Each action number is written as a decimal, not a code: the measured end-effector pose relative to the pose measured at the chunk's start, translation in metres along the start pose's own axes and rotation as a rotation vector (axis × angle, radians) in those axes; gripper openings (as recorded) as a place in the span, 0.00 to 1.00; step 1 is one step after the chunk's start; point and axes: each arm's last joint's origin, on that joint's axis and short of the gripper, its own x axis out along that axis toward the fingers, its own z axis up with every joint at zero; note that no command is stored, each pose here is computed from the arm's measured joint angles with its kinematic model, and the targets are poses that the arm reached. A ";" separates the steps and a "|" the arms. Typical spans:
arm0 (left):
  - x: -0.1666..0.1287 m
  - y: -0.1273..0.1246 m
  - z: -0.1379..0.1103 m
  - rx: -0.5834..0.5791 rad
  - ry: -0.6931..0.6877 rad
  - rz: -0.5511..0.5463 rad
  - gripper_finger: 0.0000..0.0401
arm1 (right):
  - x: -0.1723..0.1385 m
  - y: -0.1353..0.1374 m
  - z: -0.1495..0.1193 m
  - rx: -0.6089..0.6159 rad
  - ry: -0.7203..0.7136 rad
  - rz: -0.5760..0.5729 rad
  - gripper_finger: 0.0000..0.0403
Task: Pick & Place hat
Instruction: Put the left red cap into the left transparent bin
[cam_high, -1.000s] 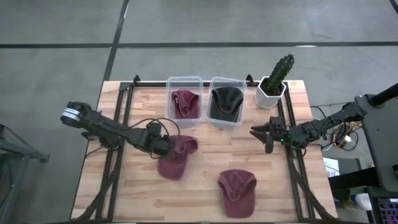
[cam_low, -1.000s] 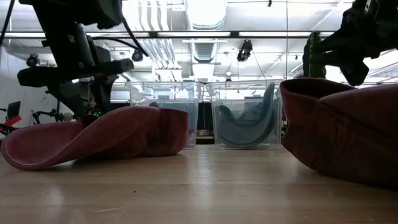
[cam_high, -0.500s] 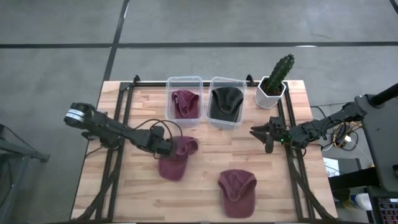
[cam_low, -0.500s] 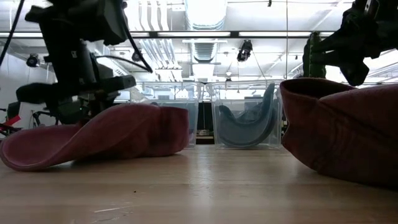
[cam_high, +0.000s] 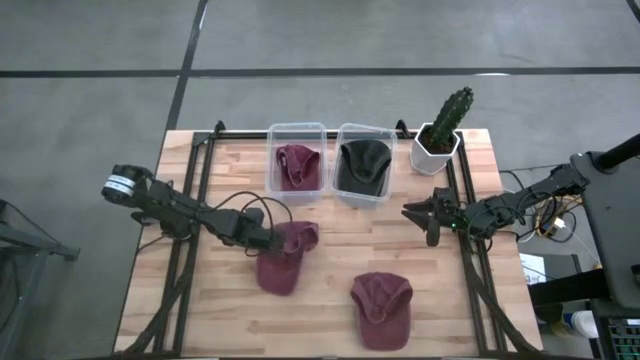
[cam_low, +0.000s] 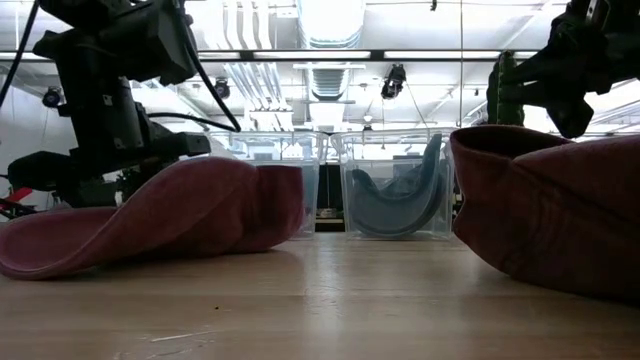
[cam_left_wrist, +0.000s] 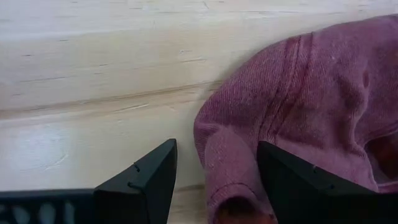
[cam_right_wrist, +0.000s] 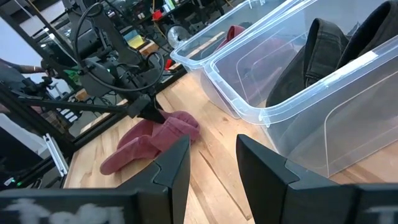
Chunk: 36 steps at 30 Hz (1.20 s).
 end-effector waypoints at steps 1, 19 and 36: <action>0.000 0.000 0.000 0.000 0.001 -0.001 0.53 | 0.000 0.000 0.000 0.000 0.000 0.000 0.30; 0.000 -0.003 -0.001 -0.002 0.000 -0.035 0.01 | 0.000 0.000 0.000 0.000 -0.002 -0.002 0.31; -0.067 -0.013 0.006 0.022 0.050 -0.226 0.00 | 0.000 0.000 0.000 -0.002 0.000 -0.004 0.31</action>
